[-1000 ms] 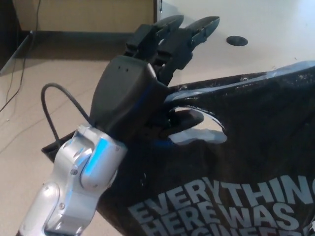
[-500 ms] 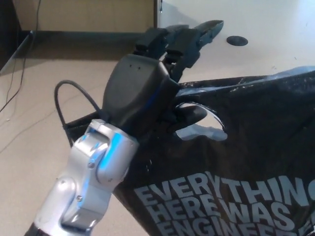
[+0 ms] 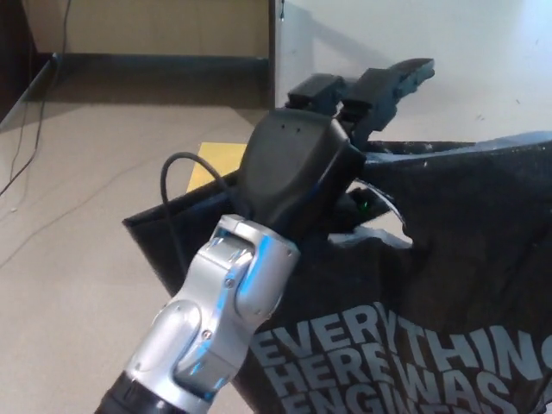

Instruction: A person is holding a plastic bag and the robot extends its left hand to grab the bag by hooking its thumb into the holes at the top and brings its hand down by its side. Then it extends its arm again to hand the plastic bag back to the person.

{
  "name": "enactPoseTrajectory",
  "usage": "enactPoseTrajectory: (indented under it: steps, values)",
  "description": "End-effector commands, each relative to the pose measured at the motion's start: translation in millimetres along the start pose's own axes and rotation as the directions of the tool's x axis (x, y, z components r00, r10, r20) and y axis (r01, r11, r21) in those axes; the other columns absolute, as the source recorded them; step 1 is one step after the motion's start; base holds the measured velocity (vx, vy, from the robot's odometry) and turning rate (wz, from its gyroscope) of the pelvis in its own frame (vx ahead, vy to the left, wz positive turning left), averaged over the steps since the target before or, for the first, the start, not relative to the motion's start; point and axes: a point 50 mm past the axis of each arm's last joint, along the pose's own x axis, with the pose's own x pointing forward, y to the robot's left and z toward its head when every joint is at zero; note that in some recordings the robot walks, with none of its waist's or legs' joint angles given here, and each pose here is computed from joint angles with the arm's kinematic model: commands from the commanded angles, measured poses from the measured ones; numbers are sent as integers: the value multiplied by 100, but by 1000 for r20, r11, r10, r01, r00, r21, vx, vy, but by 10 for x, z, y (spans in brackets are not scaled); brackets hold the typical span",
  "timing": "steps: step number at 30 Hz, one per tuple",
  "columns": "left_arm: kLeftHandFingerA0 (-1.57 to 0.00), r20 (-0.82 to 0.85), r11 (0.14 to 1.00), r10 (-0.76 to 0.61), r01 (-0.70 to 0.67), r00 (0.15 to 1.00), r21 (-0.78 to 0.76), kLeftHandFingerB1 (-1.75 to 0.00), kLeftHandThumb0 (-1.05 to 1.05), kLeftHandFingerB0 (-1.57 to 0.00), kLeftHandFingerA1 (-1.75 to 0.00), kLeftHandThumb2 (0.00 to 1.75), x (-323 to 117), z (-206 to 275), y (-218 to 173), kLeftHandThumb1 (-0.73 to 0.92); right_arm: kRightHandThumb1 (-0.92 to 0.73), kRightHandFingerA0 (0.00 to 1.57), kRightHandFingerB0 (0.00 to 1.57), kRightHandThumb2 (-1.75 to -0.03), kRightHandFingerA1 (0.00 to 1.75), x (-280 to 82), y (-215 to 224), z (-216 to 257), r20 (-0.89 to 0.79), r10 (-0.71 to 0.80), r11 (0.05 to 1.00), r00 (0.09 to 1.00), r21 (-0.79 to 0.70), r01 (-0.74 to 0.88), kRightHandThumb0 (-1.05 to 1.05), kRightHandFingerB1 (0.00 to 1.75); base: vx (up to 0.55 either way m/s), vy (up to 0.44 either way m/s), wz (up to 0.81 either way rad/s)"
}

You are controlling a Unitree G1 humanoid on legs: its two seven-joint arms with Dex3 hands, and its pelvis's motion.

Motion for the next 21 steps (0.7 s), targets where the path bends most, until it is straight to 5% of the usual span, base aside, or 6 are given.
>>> enactPoseTrajectory:
  steps: [1, 2, 4, 19, 20, 21]
  values:
    - [-100, 86, 983, 185, -185, 979, 1, -51, -15, -75, -169, 69, 79, -11, 100, 78, -69, 80, 66, -61, 52, 21, -92, 12, 3, -22, 1000, 1000, 0, 22, -30, 46, 0, 0, 0]
    - [-106, 108, 971, 235, -238, 966, 18, -100, -8, -83, -169, 74, 78, -26, 135, 77, -68, 80, 66, -61, 51, 25, -97, 18, 5, -24, 1000, 1000, 4, 24, -30, 46, 0, 0, 0]
    - [-105, 118, 961, 270, -274, 955, 19, -135, -11, -66, -171, 72, 81, -33, 172, 77, -68, 81, 66, -60, 52, 30, -106, 28, 11, -26, 1000, 1000, 0, 26, -30, 46, 0, 0, 0]
    - [-93, 104, 902, 430, -431, 897, -8, -123, -3, -71, -170, 87, -9, -155, 590, 65, -68, 80, 66, -61, 51, 42, -97, 33, 5, -27, 1000, 1000, -3, 27, -30, 45, 0, 0, 0]
    - [-121, 107, 893, 447, -451, 888, 9, -108, -6, -76, -136, 104, -28, -187, 638, 57, -68, 81, 66, -60, 51, 46, -102, 39, 8, -29, 1000, 1000, -5, 29, -30, 46, 0, 0, 0]
    - [-92, 108, 887, 458, -462, 882, 6, -131, -4, -68, -170, 88, -45, -210, 667, 66, -68, 81, 66, -61, 51, 43, -100, 38, 10, -26, 1000, 1000, -9, 27, -30, 46, 0, 0, 0]
